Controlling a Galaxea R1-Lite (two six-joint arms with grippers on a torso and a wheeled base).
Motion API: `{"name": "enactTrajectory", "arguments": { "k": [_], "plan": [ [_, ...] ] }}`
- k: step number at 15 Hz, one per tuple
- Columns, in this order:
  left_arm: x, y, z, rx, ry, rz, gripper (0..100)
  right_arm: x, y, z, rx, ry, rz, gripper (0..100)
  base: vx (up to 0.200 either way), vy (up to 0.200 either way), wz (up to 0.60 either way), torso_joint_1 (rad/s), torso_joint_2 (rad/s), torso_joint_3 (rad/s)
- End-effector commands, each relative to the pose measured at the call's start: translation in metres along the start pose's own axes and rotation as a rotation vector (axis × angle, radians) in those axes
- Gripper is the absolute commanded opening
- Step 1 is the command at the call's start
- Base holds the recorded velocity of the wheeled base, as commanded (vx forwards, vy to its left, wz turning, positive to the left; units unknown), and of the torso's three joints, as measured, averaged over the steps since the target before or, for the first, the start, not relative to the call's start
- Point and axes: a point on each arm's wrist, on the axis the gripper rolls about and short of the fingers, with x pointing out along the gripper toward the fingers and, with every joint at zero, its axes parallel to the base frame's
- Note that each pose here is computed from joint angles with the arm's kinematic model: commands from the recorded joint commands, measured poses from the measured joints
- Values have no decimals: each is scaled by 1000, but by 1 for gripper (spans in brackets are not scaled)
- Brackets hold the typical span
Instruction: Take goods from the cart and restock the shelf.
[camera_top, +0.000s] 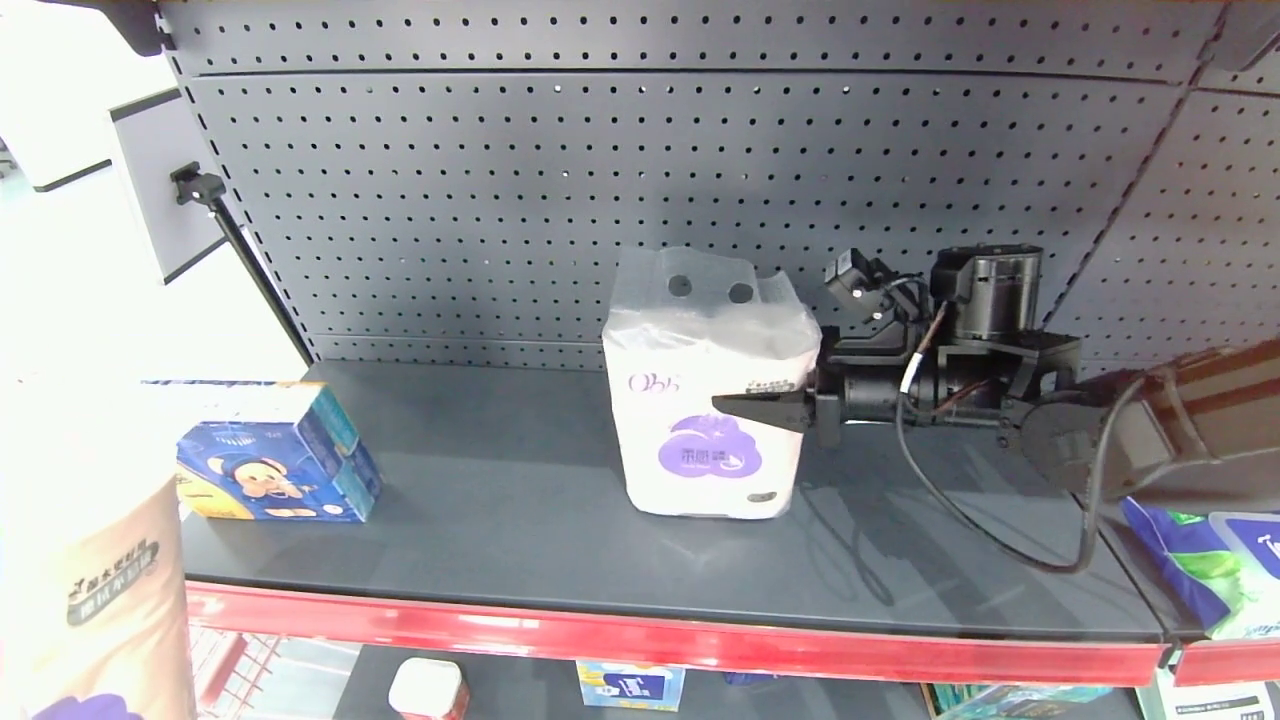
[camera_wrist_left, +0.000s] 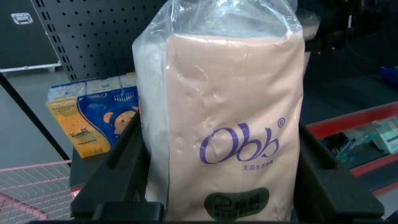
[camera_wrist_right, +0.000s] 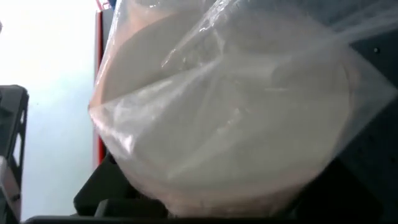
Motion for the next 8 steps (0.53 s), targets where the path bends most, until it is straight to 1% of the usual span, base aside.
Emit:
{"name": "enactTrajectory", "arguments": {
  "k": [1,4,6,8],
  "plan": [
    [-2,0,0,0,-10,2,0,-19,20,2,-14,6,10,0,0,0,0,0,0,0],
    [-5,0,2,1,-27,6,0,-25,30,-18,-60,44,46,0,0,0,0,0,0,0],
    [-4,0,2,1,-25,6,0,-29,38,-26,-42,56,72,0,0,0,0,0,0,0],
    [-4,0,1,1,-22,6,0,-32,42,-27,-49,47,84,0,0,0,0,0,0,0]
  ]
}}
